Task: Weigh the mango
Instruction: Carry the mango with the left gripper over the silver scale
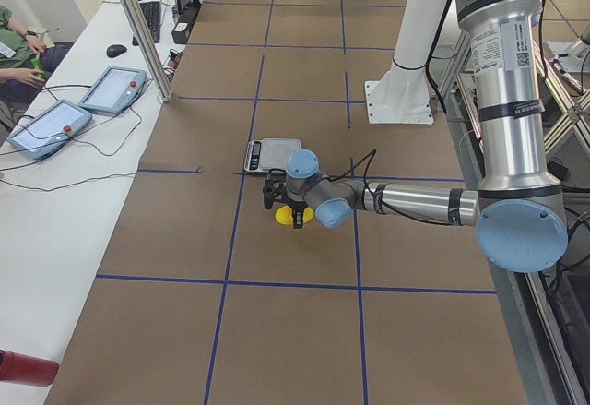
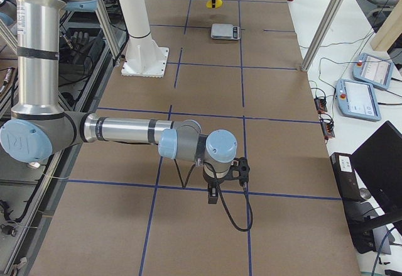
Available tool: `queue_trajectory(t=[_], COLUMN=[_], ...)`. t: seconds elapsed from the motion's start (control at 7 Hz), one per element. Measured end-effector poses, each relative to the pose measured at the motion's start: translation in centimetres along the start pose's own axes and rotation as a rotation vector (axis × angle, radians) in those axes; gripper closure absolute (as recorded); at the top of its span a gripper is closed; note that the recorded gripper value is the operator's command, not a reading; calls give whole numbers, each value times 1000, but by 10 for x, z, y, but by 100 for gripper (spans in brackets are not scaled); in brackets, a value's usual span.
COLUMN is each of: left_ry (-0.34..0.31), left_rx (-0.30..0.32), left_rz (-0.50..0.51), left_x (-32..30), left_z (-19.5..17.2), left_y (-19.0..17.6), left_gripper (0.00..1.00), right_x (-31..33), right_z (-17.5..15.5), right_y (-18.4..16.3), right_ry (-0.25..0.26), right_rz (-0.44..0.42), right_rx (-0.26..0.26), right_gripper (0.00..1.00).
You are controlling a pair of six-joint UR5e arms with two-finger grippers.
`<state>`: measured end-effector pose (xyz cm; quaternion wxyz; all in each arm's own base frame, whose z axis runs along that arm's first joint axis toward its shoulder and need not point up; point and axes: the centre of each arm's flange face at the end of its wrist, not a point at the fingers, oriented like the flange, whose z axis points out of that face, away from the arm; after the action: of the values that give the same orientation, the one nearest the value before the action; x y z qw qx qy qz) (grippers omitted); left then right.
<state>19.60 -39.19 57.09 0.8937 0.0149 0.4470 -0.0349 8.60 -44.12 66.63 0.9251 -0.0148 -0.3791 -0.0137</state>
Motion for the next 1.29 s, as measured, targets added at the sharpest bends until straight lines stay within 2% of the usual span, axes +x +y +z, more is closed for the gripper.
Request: queue_trajectory(t=[0.14,0.43,0.86,1.0,1.29], left_ry=[20,14,-23,-46,-92], left_rx=[-22,-32,-27,-21,-47], left_rz=[-1,-21,-56,-52,-22], left_x=[18,52,164,197,246], left_z=[-24,-61,-87,-79,-33], left_y=[2,-14,-94,-114,-117], left_gripper=[100,100,100,100,100], right_x=[0,0,0,0,0], right_z=[0,0,0,0,0], right_y=[0,0,0,0,0], right_ry=[0,0,0,0,0], right_rz=[0,0,0,1,1], right_rx=[0,0,0,0,-1], right_gripper=[0,0,0,0,0])
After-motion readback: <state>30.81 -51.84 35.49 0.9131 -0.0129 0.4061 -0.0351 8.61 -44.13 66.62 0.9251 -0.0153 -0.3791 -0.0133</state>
